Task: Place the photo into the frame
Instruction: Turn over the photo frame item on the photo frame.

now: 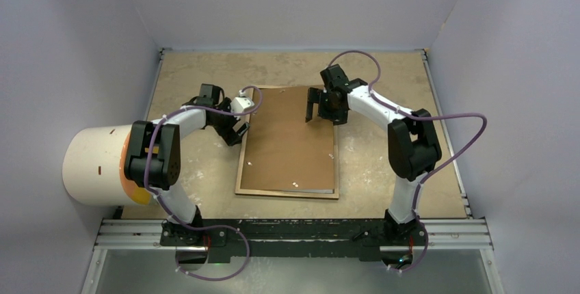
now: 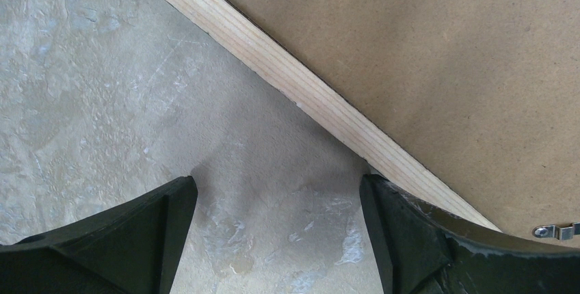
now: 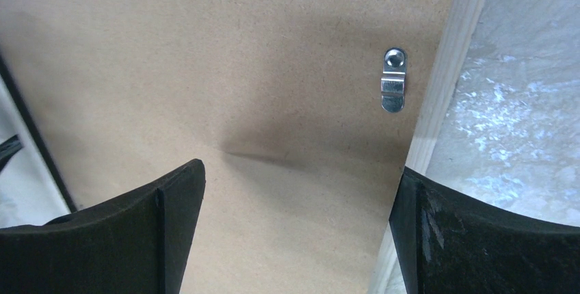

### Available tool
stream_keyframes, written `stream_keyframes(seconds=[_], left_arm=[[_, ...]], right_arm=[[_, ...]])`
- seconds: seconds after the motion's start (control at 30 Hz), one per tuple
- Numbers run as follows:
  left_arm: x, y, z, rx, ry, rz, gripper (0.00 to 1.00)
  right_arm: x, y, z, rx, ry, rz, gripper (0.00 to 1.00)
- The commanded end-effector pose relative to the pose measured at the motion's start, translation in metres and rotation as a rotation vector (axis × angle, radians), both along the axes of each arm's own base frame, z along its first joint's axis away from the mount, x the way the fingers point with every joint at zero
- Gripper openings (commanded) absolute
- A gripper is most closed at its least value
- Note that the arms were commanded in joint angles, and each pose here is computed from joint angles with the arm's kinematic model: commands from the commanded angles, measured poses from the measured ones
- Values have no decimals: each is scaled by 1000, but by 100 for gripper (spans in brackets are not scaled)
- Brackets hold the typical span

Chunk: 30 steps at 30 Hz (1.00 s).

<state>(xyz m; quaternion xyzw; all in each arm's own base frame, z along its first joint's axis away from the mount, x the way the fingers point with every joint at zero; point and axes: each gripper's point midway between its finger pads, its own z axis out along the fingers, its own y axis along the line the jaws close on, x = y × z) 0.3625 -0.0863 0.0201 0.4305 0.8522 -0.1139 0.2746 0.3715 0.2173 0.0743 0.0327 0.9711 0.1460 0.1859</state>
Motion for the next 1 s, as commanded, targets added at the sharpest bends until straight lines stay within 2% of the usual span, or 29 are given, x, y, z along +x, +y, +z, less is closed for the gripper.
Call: stream_keyframes(seconds=[0.0, 0.27, 0.37, 0.53, 0.67, 0.8, 0.97], left_arm=[[4, -1, 14, 8, -46, -22, 95], [4, -1, 16, 11, -43, -21, 95], [4, 0, 18, 16, -47, -21, 95], [3, -2, 21, 4, -41, -26, 95], [0, -8, 27, -44, -13, -27, 94], [-8, -17, 34, -143, 55, -31, 86], [-23, -25, 37, -217, 116, -65, 74]], right_arm=[[-2, -12, 4, -103, 1, -4, 99], [1, -15, 12, -121, -22, 2, 99], [-6, -5, 17, -51, -3, 19, 99], [3, -2, 43, -8, -120, 15, 99], [-3, 19, 67, 156, -195, 38, 99], [-30, 59, 80, 334, -235, 124, 98], [-76, 113, 60, 445, -184, 233, 85]])
